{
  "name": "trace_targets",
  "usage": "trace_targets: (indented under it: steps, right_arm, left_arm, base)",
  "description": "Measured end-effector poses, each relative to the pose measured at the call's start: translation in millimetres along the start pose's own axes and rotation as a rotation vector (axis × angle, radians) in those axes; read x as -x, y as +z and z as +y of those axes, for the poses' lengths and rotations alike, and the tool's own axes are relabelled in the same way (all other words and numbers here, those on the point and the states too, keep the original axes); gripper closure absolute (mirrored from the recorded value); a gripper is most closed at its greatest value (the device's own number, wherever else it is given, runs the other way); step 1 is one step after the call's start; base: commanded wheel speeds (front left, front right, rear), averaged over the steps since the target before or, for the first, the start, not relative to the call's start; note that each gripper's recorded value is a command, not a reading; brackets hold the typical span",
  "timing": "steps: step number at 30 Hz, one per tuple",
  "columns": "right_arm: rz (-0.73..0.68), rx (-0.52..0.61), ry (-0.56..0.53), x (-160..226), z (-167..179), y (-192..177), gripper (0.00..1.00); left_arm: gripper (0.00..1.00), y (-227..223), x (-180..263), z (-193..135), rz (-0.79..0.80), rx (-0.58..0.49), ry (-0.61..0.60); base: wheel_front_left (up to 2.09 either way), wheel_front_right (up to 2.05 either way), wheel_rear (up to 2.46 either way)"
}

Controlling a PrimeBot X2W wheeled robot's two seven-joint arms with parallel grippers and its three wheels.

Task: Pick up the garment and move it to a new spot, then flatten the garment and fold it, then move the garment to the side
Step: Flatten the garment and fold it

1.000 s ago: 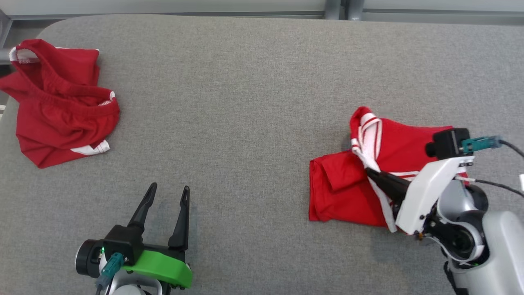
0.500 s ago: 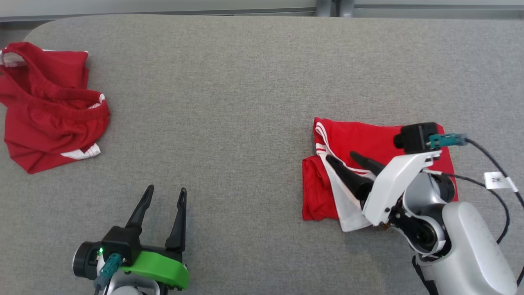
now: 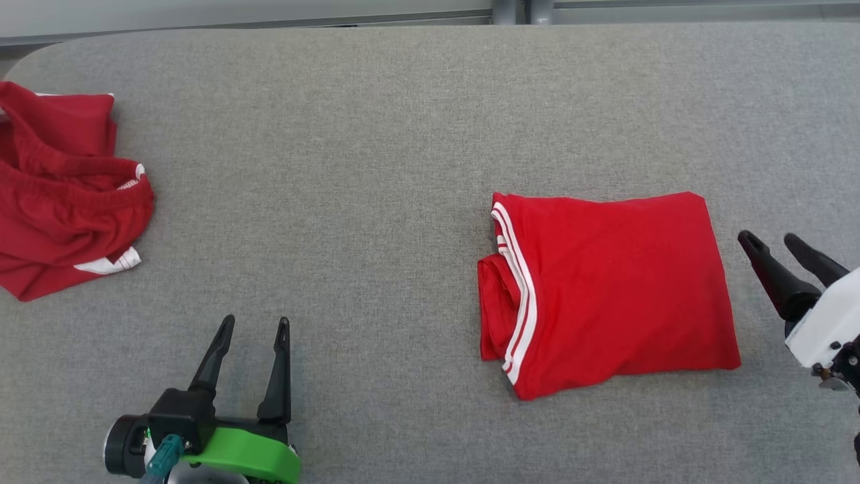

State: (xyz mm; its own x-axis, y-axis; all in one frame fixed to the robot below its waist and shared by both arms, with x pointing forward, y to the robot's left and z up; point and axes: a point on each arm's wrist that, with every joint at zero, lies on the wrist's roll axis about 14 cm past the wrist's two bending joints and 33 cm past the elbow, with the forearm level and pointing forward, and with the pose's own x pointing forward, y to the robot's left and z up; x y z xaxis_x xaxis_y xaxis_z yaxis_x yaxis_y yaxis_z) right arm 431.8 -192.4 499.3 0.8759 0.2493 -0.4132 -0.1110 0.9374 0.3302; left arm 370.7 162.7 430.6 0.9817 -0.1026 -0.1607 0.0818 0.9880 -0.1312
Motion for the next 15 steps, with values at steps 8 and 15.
trace_targets:
  steps: [8,15]
  right_arm:
    - [0.231,0.026,-0.066,-19,-32,-57,0.00]
    - [0.352,0.011,-0.027,-43,-25,-85,0.00]
  left_arm:
    - [0.00,0,-9,-3,-0.002,0.004,-0.017]
    - [0.00,5,-10,0,-0.016,0.005,-0.003]
  base:
    - [0.00,0.00,0.00]
    - [0.00,0.00,0.00]
